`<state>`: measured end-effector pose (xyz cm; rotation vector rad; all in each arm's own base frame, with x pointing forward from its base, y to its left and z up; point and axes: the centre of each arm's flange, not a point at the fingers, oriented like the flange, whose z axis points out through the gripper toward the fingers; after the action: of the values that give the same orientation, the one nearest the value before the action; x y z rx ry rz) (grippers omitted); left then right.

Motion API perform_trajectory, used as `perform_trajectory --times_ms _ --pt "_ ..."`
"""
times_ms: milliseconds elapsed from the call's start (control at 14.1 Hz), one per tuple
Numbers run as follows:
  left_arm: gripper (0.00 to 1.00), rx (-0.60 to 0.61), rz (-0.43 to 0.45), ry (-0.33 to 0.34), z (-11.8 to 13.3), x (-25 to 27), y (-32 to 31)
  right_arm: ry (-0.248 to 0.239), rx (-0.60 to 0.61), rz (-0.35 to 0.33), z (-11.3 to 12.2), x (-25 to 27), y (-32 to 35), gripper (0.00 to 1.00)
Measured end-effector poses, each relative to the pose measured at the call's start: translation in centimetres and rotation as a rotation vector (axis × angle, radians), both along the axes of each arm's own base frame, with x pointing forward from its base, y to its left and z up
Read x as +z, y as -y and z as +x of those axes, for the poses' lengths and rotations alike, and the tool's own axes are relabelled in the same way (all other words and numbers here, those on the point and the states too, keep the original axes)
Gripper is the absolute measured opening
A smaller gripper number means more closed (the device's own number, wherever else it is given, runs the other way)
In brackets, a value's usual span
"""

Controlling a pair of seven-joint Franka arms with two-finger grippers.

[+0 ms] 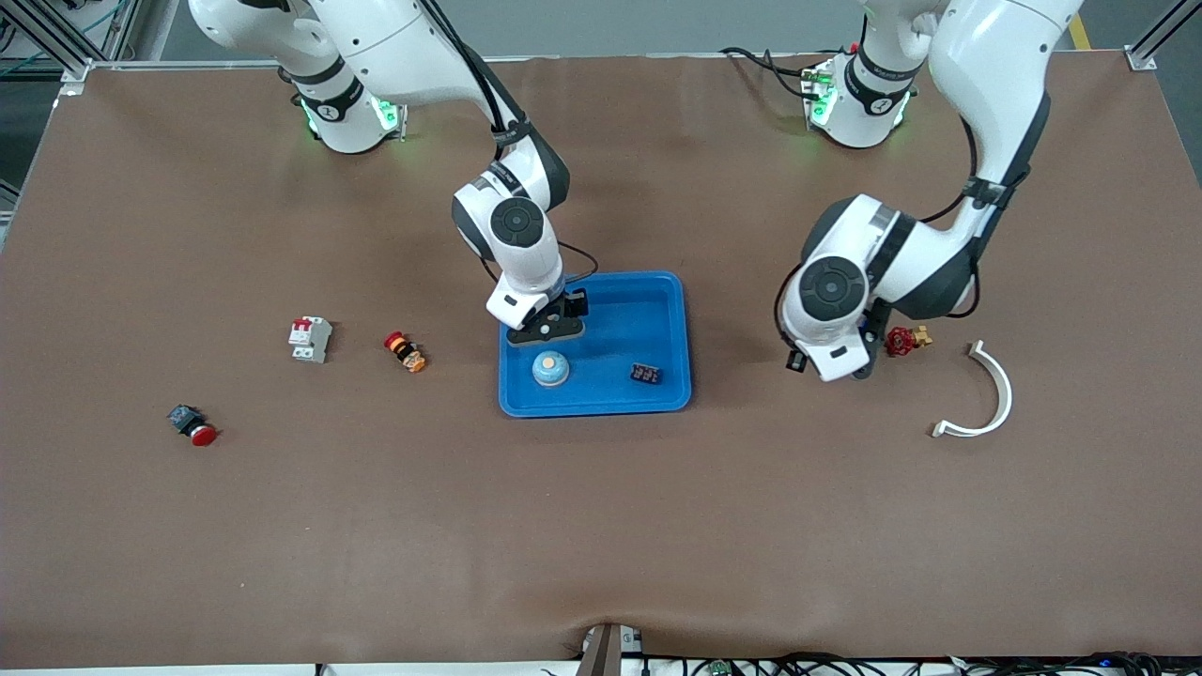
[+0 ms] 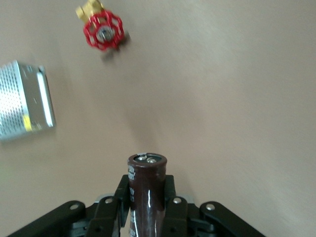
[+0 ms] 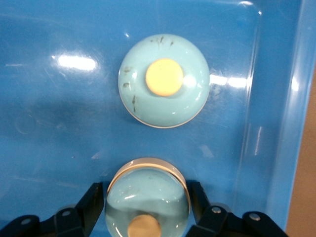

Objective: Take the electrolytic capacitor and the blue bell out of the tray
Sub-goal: 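Set the capacitor by the red valve while the right gripper carries the bell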

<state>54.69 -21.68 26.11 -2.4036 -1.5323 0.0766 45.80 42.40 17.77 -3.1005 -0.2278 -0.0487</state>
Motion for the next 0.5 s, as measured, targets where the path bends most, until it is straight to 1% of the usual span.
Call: perform_trajectory --times_ms 142,495 --pt "0.3 -0.056 -0.005 -0.044 -0.4 -0.6 -2.9 0.001 -0.001 0.001 0.0 0.1 0.0 0.66" --pt "0.3 -0.157 -0.039 -0.16 -1.8 -3.2 -9.7 0.001 -0.001 0.001 0.0 0.1 0.0 0.66"
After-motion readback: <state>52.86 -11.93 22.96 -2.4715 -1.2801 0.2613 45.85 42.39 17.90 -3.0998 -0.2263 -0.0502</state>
